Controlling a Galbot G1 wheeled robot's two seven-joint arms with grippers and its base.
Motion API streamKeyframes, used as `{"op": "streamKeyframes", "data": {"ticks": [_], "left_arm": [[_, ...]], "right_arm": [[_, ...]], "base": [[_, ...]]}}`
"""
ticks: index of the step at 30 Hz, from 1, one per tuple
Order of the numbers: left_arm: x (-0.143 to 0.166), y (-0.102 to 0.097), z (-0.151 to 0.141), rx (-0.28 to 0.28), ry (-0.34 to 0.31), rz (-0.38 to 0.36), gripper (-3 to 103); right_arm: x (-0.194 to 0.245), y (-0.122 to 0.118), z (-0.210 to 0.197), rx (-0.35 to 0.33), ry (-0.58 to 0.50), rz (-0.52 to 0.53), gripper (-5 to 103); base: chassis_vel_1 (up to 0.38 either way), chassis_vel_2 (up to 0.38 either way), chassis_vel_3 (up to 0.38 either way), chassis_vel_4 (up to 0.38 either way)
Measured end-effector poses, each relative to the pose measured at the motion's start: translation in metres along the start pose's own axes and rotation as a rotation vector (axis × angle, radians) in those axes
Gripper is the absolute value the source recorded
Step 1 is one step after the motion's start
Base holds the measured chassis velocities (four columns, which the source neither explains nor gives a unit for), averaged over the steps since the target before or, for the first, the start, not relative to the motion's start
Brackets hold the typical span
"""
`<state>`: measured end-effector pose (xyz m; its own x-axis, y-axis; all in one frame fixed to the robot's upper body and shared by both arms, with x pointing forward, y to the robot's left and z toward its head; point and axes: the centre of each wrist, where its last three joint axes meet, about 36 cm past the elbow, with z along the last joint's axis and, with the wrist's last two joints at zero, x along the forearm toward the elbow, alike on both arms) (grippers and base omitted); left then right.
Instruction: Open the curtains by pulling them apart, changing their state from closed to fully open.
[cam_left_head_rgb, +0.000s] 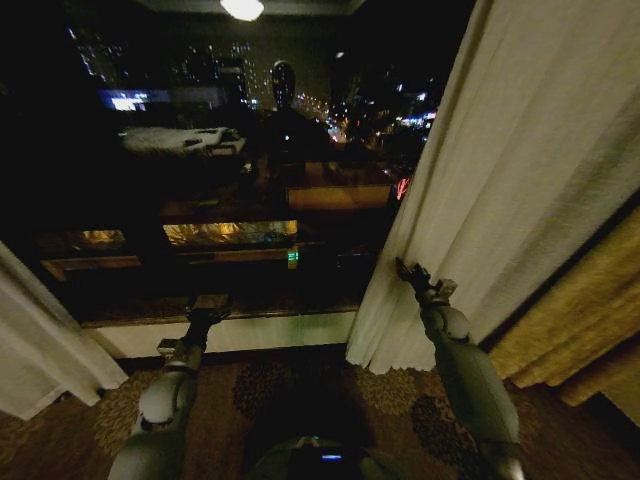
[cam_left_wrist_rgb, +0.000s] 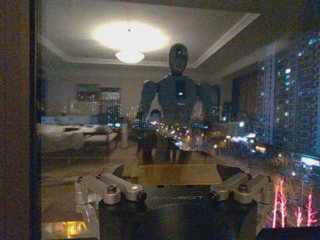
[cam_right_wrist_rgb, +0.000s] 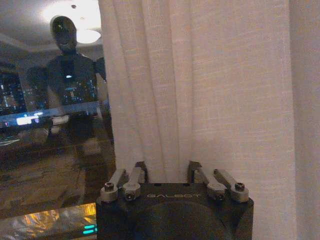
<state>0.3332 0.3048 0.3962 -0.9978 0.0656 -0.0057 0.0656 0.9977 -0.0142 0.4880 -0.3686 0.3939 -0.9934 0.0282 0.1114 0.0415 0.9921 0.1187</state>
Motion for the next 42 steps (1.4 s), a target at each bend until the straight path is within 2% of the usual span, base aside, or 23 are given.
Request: {"op": "streamKeyframes", "data": {"ticks": [2, 5, 9, 26, 42], "left_arm": [[0.000, 0.000, 0.000, 0.001, -0.001, -0.001, 100], [0.000, 0.001, 0.000, 0.002, -0.001, -0.003, 100], [-0.001, 0.002, 0.001, 0.002, -0.002, -0.003, 100], [-0.002, 0.001, 0.000, 0.007, -0.016, 0.002, 100], [-0.002, 0.002, -0.002, 0.004, -0.023, 0.004, 100]], "right_arm": [[0.001, 0.000, -0.001, 0.001, -0.001, -0.001, 27], [0.001, 0.001, -0.001, 0.002, -0.004, -0.002, 22], [0.003, 0.002, -0.002, 0.006, -0.007, -0.006, 2], [0.027, 0.008, -0.022, 0.073, -0.046, -0.057, 0], [0.032, 0.017, -0.040, 0.075, -0.067, -0.046, 0]], "base": [[0.000, 0.000, 0.000, 0.000], [0.000, 0.000, 0.000, 0.000], [0.000, 0.000, 0.000, 0.000], [0.000, 0.000, 0.000, 0.000], [0.000, 0.000, 0.000, 0.000]]}}
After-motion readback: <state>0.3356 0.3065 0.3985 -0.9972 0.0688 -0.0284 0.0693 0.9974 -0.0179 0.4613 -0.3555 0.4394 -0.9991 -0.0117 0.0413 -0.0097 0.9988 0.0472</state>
